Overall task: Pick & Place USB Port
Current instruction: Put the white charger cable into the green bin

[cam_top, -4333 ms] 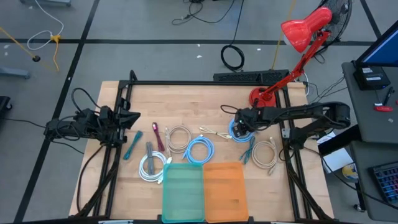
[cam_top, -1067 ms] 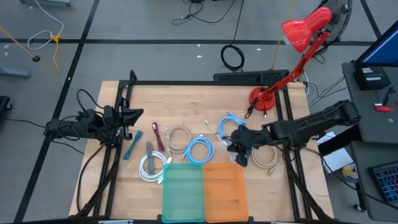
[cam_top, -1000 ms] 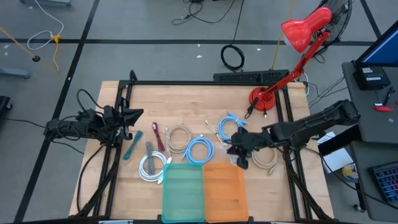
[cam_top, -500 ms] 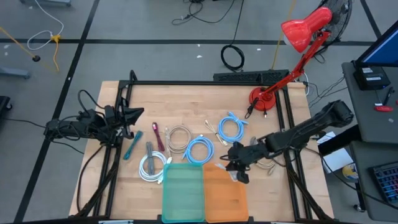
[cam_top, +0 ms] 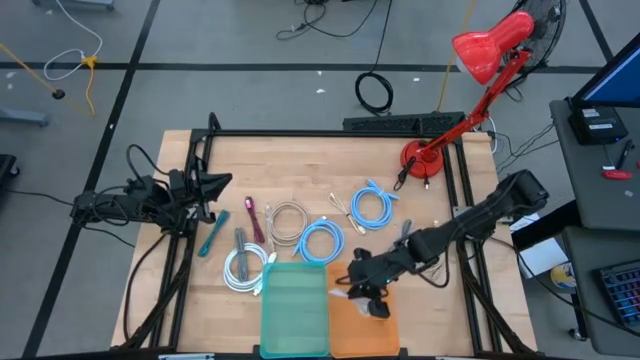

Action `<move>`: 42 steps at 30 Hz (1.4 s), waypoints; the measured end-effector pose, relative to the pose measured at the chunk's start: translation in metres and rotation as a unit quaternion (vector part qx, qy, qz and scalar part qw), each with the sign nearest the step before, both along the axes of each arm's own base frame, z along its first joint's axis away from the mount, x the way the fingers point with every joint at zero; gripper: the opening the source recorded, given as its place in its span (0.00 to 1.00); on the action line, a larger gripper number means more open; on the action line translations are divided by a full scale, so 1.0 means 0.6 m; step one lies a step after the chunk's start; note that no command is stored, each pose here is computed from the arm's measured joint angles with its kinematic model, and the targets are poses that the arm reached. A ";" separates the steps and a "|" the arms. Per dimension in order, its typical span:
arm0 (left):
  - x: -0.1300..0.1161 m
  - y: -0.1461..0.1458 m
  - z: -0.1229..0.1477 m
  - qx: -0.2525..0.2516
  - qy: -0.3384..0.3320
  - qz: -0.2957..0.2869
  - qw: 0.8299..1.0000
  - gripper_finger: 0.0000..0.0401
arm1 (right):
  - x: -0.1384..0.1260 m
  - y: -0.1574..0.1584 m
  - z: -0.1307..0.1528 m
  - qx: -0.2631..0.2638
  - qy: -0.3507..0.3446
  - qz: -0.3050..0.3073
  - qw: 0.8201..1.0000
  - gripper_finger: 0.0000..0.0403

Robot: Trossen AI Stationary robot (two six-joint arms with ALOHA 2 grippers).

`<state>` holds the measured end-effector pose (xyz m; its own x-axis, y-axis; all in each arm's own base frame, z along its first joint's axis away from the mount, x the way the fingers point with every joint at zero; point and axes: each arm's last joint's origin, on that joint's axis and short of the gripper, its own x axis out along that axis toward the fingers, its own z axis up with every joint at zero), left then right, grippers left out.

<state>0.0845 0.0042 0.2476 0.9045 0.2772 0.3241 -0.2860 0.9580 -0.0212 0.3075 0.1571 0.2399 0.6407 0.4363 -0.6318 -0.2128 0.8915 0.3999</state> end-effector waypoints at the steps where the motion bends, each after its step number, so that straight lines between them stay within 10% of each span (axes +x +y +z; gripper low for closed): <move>1: 0.000 0.000 0.000 0.000 0.000 0.000 1.000 0.06 | 0.008 0.006 0.008 -0.003 -0.009 0.007 1.000 0.03; 19: 0.001 0.000 -0.002 0.001 0.005 0.001 1.000 0.06 | 0.183 -0.044 -0.003 -0.103 0.007 -0.015 0.995 0.03; 42: 0.004 0.004 -0.019 -0.067 0.041 0.029 0.997 0.06 | 0.198 -0.022 -0.003 -0.161 -0.013 -0.009 0.987 0.03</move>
